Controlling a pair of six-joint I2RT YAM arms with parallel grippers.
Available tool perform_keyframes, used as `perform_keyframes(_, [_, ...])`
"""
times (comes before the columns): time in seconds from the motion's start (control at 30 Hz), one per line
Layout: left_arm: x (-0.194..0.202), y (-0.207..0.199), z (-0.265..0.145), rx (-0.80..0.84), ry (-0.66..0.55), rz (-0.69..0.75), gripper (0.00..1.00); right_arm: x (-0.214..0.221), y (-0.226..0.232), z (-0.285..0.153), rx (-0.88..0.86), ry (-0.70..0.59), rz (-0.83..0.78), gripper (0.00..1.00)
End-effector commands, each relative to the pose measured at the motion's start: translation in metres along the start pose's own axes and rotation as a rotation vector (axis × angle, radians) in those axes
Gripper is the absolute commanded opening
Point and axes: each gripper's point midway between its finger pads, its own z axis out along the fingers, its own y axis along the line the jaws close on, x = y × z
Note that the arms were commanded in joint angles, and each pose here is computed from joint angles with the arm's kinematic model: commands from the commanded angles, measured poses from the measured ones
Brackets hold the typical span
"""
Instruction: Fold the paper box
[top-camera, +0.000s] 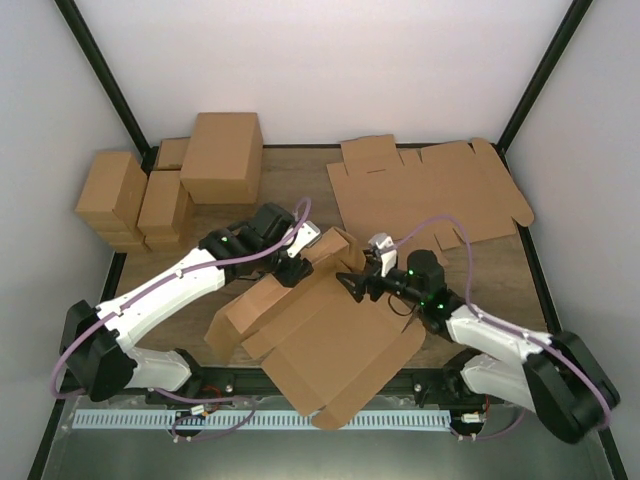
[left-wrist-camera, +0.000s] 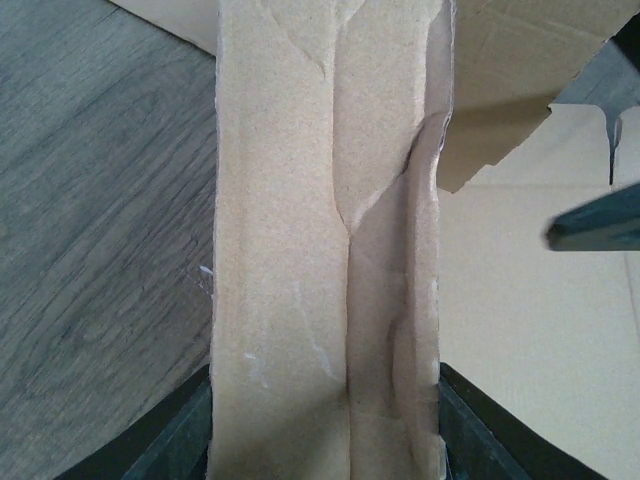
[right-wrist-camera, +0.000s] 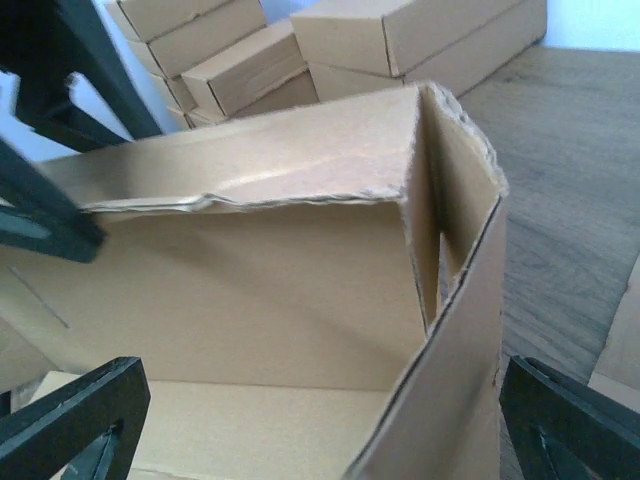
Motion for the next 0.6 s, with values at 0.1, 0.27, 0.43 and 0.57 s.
perform_keyframes(0.1, [0.004,-0.001,0.002,-0.005,0.033,0.005,0.52,-0.028,0.013,-0.036,0.024,-0.089,-0.044,1.00])
perform_keyframes(0.27, [0.003,-0.001,-0.001,-0.006,0.023,0.001,0.52,-0.068,0.006,-0.058,0.112,-0.201,-0.063,1.00])
perform_keyframes(0.43, [0.003,0.000,-0.003,-0.010,0.021,0.001,0.52,-0.084,-0.040,-0.085,0.356,-0.286,0.012,1.00])
perform_keyframes(0.57, [0.002,-0.001,-0.003,-0.006,0.019,-0.002,0.52,-0.064,-0.074,-0.082,0.433,-0.229,0.096,1.00])
